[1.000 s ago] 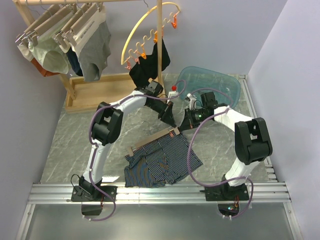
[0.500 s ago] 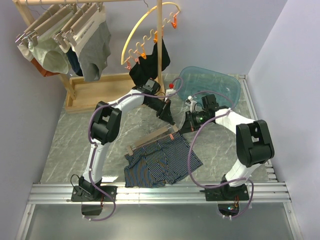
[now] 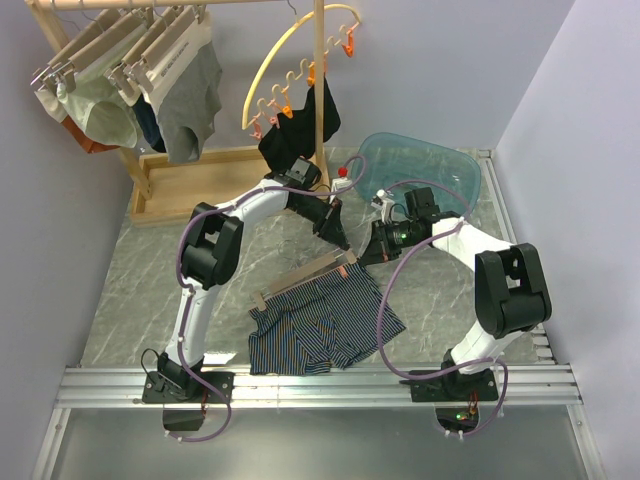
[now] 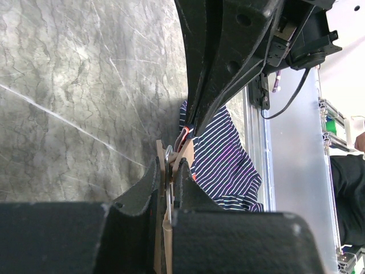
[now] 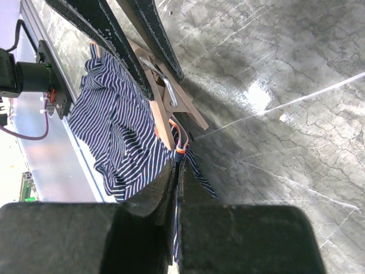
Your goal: Clip the underwear to the hanger
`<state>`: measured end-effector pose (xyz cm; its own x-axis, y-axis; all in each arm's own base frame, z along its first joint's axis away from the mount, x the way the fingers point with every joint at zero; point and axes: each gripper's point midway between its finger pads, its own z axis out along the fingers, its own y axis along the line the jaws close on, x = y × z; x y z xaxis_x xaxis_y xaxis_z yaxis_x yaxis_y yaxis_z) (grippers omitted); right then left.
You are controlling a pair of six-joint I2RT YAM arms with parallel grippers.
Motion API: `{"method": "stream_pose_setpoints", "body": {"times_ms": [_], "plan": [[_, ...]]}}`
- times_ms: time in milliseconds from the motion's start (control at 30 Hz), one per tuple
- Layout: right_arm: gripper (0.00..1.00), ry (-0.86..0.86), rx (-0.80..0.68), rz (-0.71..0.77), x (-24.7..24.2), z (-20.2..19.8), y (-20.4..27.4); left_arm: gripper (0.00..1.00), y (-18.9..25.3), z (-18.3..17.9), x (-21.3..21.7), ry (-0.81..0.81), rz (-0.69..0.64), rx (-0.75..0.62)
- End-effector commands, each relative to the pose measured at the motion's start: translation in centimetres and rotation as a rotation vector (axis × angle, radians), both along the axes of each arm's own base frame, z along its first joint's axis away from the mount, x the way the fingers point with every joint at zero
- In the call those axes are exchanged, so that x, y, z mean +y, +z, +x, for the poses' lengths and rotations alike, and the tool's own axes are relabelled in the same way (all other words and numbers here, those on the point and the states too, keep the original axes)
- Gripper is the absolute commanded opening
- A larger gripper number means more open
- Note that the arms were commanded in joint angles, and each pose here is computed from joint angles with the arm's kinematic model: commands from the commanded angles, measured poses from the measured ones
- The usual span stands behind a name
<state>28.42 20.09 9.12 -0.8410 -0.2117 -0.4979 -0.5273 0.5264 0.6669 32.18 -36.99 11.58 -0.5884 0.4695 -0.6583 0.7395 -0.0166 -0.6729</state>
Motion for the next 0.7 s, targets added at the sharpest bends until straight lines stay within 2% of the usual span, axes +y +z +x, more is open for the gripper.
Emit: {"method": "stream_pose_setpoints", "body": {"times_ms": [0, 667], "plan": [[0.00, -0.006, -0.099, 0.027, -0.1, 1.5, 2.2, 0.00, 1.9, -0.2, -0.1, -0.027, -0.055, -0.059], [0.00, -0.034, -0.135, 0.056, 0.2, 3.4, 3.8, 0.00, 1.7, -1.1, 0.0, -0.052, -0.052, -0.049]]}}
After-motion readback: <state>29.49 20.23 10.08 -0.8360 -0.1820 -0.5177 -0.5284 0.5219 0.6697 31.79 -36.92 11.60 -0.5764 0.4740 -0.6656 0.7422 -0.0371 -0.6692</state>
